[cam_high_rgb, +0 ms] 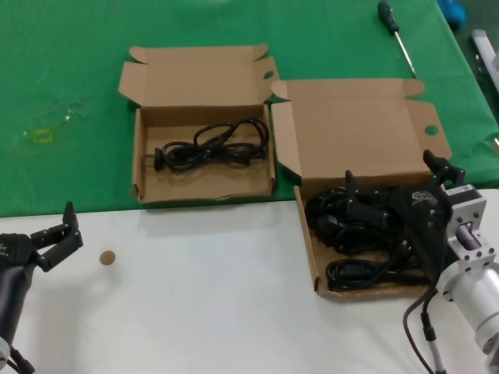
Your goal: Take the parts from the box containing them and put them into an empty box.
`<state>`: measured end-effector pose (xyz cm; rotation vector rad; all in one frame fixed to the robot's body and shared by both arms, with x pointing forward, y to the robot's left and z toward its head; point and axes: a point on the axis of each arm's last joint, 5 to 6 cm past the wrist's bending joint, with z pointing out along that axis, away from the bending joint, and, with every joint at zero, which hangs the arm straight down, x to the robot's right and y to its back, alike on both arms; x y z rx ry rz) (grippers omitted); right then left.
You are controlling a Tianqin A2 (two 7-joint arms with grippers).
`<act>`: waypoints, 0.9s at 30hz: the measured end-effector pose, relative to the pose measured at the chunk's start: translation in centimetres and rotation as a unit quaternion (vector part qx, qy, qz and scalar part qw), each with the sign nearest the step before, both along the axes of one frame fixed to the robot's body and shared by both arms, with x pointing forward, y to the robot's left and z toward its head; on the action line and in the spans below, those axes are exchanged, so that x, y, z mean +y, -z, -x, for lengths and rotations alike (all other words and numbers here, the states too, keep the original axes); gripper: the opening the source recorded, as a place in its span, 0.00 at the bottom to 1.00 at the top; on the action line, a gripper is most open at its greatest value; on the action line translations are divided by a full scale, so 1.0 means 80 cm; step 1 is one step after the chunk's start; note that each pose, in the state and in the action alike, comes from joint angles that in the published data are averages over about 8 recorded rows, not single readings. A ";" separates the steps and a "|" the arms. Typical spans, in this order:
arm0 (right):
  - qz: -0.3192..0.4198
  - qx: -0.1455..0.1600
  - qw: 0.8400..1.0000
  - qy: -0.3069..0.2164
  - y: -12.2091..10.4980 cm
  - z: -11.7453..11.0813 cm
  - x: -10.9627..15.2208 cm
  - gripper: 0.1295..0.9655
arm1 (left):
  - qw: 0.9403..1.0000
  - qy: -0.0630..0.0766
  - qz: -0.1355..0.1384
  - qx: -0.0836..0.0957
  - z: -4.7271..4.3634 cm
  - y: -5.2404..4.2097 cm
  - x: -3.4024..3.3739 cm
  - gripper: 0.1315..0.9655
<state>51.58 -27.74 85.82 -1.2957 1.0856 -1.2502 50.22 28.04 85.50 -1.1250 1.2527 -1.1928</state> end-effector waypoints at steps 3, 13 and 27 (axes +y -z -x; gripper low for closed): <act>0.000 0.000 1.000 0.000 0.000 0.000 0.000 1.00 | 1.000 0.000 0.000 0.000 0.000 0.000 0.0000 1.00; 0.000 0.000 1.000 0.000 0.000 0.000 0.000 1.00 | 1.000 0.000 0.000 0.000 0.000 0.000 0.0000 1.00; 0.000 0.000 1.000 0.000 0.000 0.000 0.000 1.00 | 1.000 0.000 0.000 0.000 0.000 0.000 0.0000 1.00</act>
